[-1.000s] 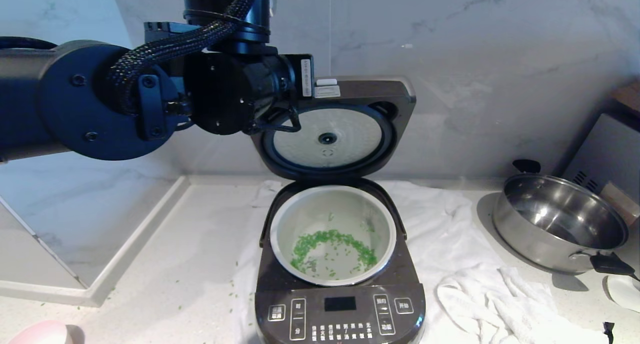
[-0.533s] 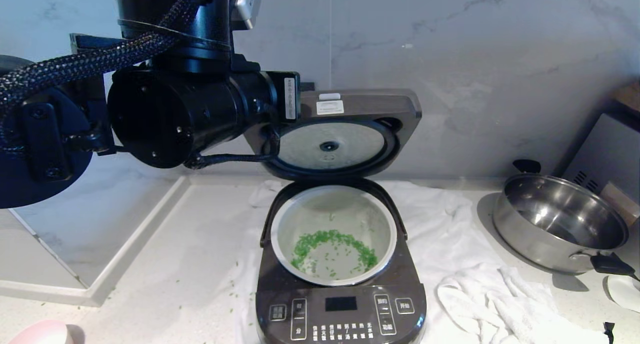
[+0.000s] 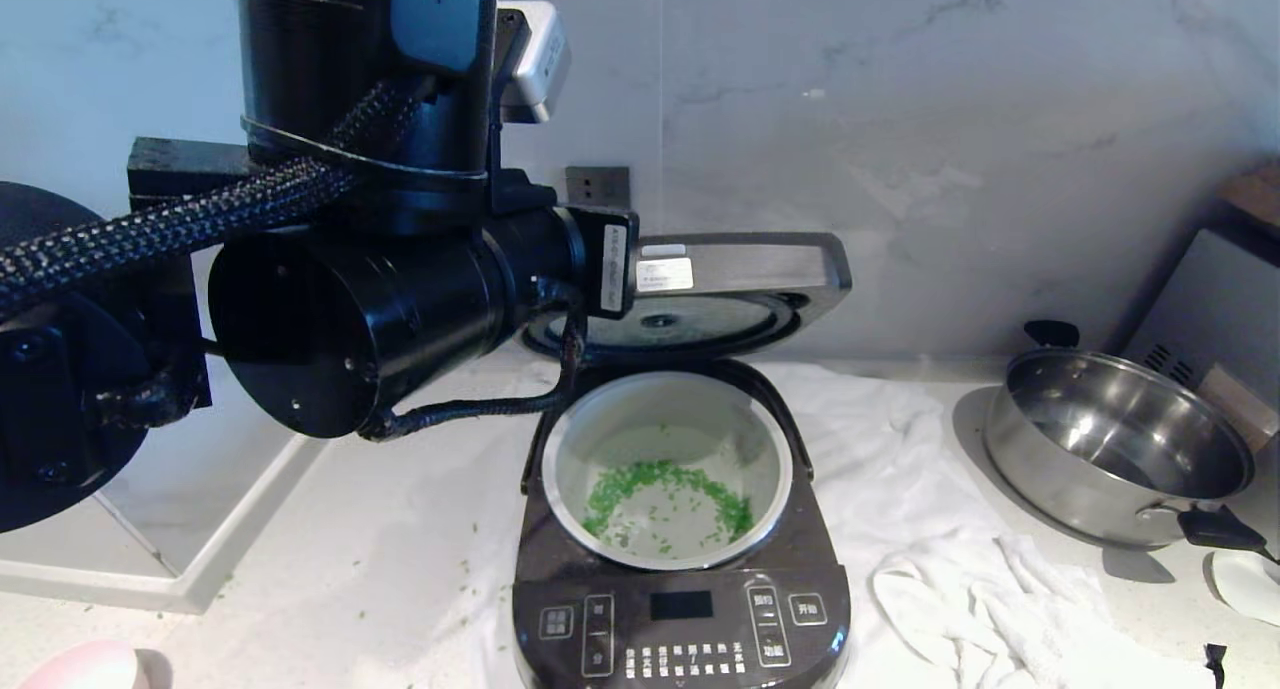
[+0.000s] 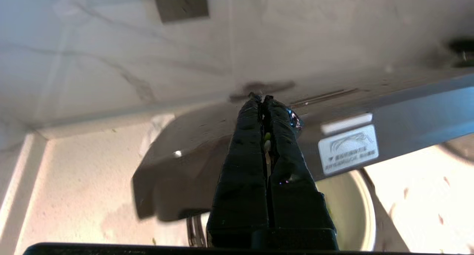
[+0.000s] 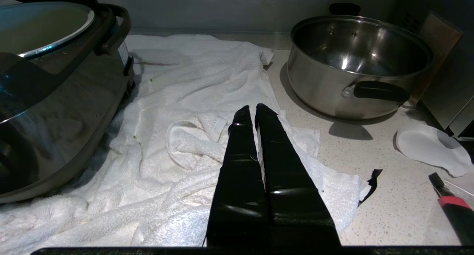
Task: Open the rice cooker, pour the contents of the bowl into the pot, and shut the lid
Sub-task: Close the rice cooker
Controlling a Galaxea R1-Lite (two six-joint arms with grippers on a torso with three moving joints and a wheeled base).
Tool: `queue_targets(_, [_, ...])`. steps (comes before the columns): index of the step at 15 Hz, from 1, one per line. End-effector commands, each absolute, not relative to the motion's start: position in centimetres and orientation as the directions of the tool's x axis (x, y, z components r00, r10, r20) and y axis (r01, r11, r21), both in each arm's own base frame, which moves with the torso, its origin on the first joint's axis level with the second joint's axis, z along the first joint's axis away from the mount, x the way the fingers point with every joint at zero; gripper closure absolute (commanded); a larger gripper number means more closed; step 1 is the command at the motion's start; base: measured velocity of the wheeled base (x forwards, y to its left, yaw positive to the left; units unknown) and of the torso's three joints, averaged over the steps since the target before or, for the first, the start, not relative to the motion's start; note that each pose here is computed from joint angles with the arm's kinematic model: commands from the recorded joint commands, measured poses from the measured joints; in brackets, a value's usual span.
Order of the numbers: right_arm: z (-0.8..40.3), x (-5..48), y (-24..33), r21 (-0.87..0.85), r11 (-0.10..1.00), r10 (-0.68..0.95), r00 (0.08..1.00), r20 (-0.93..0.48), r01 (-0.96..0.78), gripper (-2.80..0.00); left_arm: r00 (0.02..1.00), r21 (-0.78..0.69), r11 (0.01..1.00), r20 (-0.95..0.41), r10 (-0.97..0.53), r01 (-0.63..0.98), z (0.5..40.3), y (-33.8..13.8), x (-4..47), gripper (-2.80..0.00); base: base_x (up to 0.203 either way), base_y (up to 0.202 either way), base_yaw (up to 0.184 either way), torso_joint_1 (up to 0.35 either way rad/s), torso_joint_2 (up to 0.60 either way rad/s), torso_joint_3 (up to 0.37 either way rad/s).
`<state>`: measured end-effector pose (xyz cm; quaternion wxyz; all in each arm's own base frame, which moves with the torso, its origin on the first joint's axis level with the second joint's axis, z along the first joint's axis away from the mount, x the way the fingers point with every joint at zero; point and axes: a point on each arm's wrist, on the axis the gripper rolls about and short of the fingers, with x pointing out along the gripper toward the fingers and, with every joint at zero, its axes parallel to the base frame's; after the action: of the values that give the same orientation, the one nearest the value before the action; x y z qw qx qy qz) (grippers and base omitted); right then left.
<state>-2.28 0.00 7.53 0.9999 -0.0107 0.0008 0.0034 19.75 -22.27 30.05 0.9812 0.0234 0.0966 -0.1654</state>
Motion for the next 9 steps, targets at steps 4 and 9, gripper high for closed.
queue_targets(4, [7.5, -2.3, 0.0, -0.023, 1.000, 0.008, 1.000, -0.003, -0.008, 0.00, 0.908, 0.062, 0.936, -0.273, -0.317, 0.346, 27.4, -22.1, 18.9, 0.00, 0.000, 0.000, 0.000, 0.000, 0.00, 0.000])
queue_targets(9, [7.5, -2.3, 0.0, -0.022, 1.000, 0.008, 1.000, -0.003, -0.008, 0.00, 0.890, 0.098, 0.930, -0.341, -0.304, 0.355, 24.9, -21.1, 18.0, 0.00, 0.000, 0.000, 0.000, 0.000, 0.00, 0.000])
